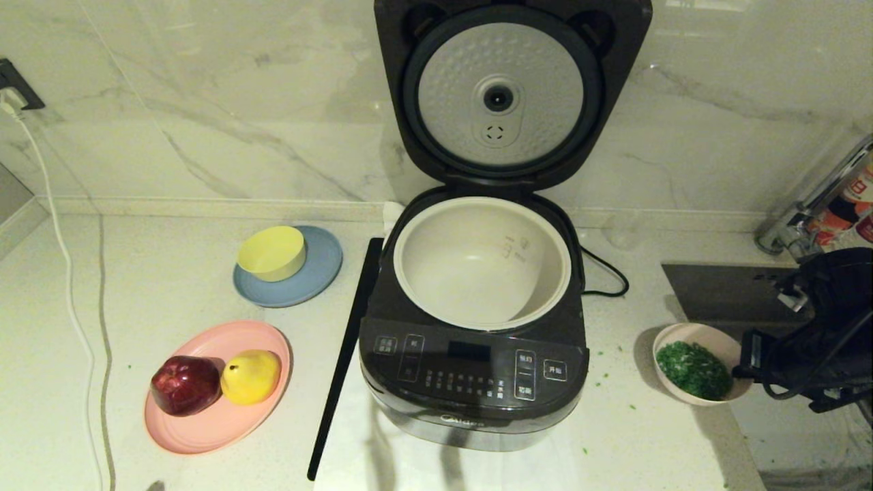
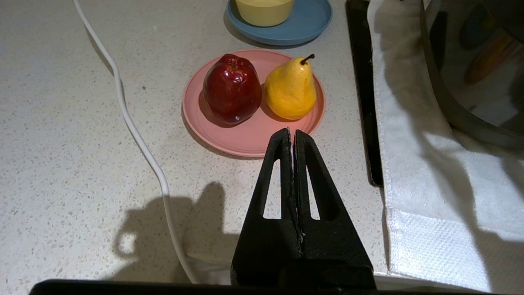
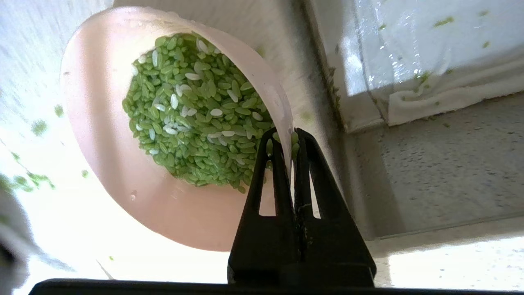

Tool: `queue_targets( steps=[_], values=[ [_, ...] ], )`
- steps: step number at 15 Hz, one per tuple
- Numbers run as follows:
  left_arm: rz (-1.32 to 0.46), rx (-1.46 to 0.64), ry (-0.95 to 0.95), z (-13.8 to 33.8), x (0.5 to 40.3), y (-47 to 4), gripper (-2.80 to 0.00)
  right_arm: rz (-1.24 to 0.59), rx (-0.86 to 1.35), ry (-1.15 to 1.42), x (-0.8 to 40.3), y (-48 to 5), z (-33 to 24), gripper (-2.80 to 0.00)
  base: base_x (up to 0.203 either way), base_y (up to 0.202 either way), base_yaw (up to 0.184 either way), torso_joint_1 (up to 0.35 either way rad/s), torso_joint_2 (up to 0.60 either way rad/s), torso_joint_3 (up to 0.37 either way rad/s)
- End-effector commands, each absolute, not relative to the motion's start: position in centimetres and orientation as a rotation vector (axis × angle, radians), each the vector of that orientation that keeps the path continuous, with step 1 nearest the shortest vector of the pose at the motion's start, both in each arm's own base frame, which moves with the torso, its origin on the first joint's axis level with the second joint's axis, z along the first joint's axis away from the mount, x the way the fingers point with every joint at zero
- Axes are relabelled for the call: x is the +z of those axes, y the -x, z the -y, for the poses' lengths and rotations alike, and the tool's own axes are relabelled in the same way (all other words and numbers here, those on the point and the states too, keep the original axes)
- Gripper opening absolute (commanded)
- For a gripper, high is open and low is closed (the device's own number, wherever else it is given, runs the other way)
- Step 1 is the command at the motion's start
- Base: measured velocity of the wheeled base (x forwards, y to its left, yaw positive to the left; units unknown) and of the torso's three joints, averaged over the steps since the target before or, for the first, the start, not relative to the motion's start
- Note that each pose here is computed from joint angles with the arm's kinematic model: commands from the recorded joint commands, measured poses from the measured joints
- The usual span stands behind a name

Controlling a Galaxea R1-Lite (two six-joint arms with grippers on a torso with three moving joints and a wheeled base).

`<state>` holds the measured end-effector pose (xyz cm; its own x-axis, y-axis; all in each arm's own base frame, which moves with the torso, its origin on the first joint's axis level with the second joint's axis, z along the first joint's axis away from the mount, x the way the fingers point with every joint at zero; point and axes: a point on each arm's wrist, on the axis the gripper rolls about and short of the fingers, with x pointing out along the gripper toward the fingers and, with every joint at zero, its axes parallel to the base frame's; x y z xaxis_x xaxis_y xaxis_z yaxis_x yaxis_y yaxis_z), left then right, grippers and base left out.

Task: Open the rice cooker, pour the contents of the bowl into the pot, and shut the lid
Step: Fill a bowl with water from the tap

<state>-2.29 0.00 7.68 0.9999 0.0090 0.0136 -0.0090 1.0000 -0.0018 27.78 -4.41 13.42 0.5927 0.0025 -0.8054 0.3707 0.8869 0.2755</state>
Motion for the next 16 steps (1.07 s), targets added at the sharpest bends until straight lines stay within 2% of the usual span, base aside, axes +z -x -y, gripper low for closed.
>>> queue_targets(
  steps=[1,8,16],
  values=[
    [0.003,0.011,0.002,0.0,7.4,2.2,-2.8,-0.891,-0.245,-0.492,14.0,-27.3,6.1,-2.8,0.0,0.0,0.0,0.0,0.0,0.0],
    [0.005,0.011,0.003,0.0,7.4,2.2,-2.8,-0.874,-0.296,-0.618,13.3,-26.7,10.5,-2.8,0.0,0.0,0.0,0.0,0.0,0.0],
    [0.003,0.01,0.003,0.0,7.4,2.2,-2.8,-0.794,-0.419,-0.771,12.2,-26.8,18.9,-2.8,0.0,0.0,0.0,0.0,0.0,0.0]
  ],
)
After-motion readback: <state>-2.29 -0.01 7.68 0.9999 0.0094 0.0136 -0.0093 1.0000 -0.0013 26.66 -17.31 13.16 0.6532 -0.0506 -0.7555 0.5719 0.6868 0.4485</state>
